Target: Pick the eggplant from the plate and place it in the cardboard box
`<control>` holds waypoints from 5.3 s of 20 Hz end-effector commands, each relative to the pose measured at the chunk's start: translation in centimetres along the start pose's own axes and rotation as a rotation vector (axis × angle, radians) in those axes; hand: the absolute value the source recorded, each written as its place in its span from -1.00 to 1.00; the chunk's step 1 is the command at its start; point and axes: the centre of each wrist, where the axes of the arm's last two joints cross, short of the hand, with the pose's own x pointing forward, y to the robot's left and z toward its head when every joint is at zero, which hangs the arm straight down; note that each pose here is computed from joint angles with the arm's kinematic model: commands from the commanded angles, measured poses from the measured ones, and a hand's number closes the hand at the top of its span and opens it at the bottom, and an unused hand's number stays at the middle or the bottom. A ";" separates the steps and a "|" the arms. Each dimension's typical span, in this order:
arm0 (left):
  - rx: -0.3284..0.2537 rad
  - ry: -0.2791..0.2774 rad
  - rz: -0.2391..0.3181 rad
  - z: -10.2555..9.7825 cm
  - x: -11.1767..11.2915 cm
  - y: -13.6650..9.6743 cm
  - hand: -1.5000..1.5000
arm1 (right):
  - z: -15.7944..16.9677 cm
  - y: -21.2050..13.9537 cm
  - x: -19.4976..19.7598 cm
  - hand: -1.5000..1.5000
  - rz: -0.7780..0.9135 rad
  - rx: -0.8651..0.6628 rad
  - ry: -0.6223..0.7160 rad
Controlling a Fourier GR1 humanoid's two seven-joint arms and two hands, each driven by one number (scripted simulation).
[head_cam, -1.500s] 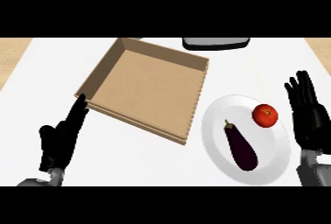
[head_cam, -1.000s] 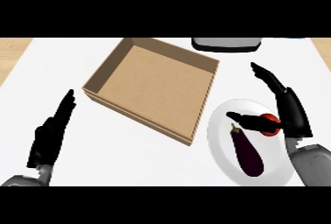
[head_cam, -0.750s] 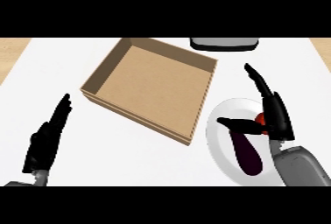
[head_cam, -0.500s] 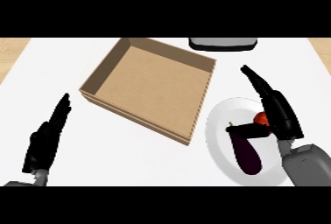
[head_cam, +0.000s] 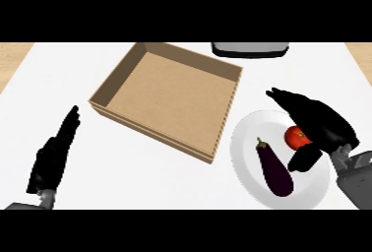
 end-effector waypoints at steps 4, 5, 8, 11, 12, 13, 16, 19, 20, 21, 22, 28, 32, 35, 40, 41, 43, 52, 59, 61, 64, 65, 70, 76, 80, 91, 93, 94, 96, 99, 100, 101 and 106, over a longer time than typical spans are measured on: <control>0.010 0.017 -0.011 -0.8 -0.8 0.1 0.00 | 1.1 -1.3 5.0 -1.00 0.195 0.280 0.107; -0.015 -0.006 0.020 -0.5 1.1 0.5 0.00 | 0.6 1.0 5.5 -1.00 0.167 0.302 0.139; -0.002 0.000 0.001 0.1 -0.3 -1.4 0.00 | 0.3 1.2 6.1 -1.00 0.197 0.308 0.179; 0.008 -0.002 0.002 -0.2 -0.6 1.2 0.00 | 0.2 1.6 6.7 -1.00 0.179 0.291 0.215; 0.004 -0.001 0.013 -1.4 -0.1 0.2 0.00 | 2.2 2.4 7.8 -1.00 0.162 0.272 0.214; 0.001 0.014 -0.001 0.1 1.4 0.6 0.00 | 0.6 2.0 7.5 -1.00 0.195 0.282 0.232; 0.013 0.007 -0.001 0.3 -0.9 0.1 0.00 | 0.5 1.4 7.2 -1.00 0.203 0.283 0.254; 0.009 -0.010 0.010 -0.3 -0.3 0.4 0.00 | 0.3 3.5 7.2 -1.00 0.214 0.309 0.279; 0.004 -0.004 0.006 0.7 0.2 0.7 0.00 | -0.2 3.7 7.6 -1.00 0.218 0.310 0.286; 0.021 0.009 0.012 -0.3 1.1 0.6 0.00 | 1.4 3.6 5.9 -1.00 0.236 0.314 0.291; 0.009 0.002 0.019 1.1 -0.7 0.8 0.00 | 0.9 4.7 5.9 -1.00 0.223 0.306 0.297; -0.011 -0.005 0.023 0.8 -2.5 -1.7 0.00 | -0.5 4.1 4.9 -1.00 0.227 0.299 0.299; -0.003 0.002 0.012 -0.2 -1.3 -1.0 0.00 | 0.1 6.7 5.4 -1.00 0.222 0.303 0.291; -0.005 0.008 0.007 -0.2 1.0 -0.6 0.00 | 0.0 5.9 4.8 -1.00 0.217 0.313 0.288; -0.014 -0.001 -0.015 0.5 -0.3 0.9 0.00 | 0.4 6.7 2.8 -1.00 0.217 0.298 0.295; 0.016 -0.011 0.002 1.4 -1.8 -0.6 0.00 | 0.3 8.8 4.4 -1.00 0.198 0.285 0.296; 0.019 -0.003 0.010 -0.1 1.2 -1.7 0.00 | 0.0 7.6 5.2 -1.00 0.197 0.291 0.303; 0.001 -0.009 -0.002 0.5 -1.1 -0.2 0.00 | -1.3 9.1 3.2 -1.00 0.229 0.325 0.281; 0.005 -0.007 0.001 1.0 0.9 0.5 0.00 | -0.3 9.3 3.7 1.00 0.180 0.353 0.292; 0.006 -0.017 -0.003 -0.3 -0.1 -0.5 0.00 | -0.4 8.8 3.0 1.00 0.260 0.315 0.248; -0.008 0.004 0.023 -1.4 0.7 0.3 0.00 | -0.9 9.2 2.4 1.00 0.342 0.172 0.230; -0.001 -0.005 0.007 -0.5 1.1 -2.4 0.00 | -2.2 7.9 2.6 1.00 0.370 0.154 0.240; -0.017 -0.008 0.019 0.2 -0.4 0.4 0.00 | -2.5 9.4 2.0 1.00 0.353 0.069 0.136; -0.034 -0.062 0.004 -1.0 2.0 -1.0 0.00 | -6.1 -1.4 -3.8 1.00 0.176 -0.096 -0.127; -0.042 -0.033 0.010 -0.8 0.5 -0.8 0.00 | -8.2 -3.4 -6.6 1.00 0.159 -0.172 -0.188; -0.007 -0.015 0.020 -1.2 0.7 -0.7 0.00 | -10.9 -8.1 -5.0 1.00 -0.190 -0.323 -0.534; -0.012 -0.003 0.004 -0.3 -0.1 0.3 0.00 | -10.9 -10.1 -3.0 1.00 -0.283 -0.339 -0.637; -0.009 -0.008 0.008 0.3 0.1 0.3 0.00 | -10.6 -10.0 -4.5 1.00 -0.286 -0.311 -0.652; -0.002 -0.007 0.002 -1.7 1.2 1.2 0.00 | -10.9 -12.4 -2.7 1.00 -0.332 -0.312 -0.722; -0.023 -0.001 0.001 -0.6 0.8 0.7 0.00 | -11.3 -12.4 -0.4 1.00 -0.350 -0.276 -0.757; 0.002 -0.002 0.009 -1.1 1.5 -0.1 0.00 | -11.5 -11.4 -0.8 1.00 -0.380 -0.297 -0.771; -0.003 0.005 0.000 -0.1 -1.3 0.5 0.00 | -11.5 -12.6 0.7 1.00 -0.376 -0.282 -0.774; 0.002 -0.024 0.005 0.4 0.1 0.3 0.00 | -11.5 -15.1 9.1 1.00 -0.349 -0.273 -0.747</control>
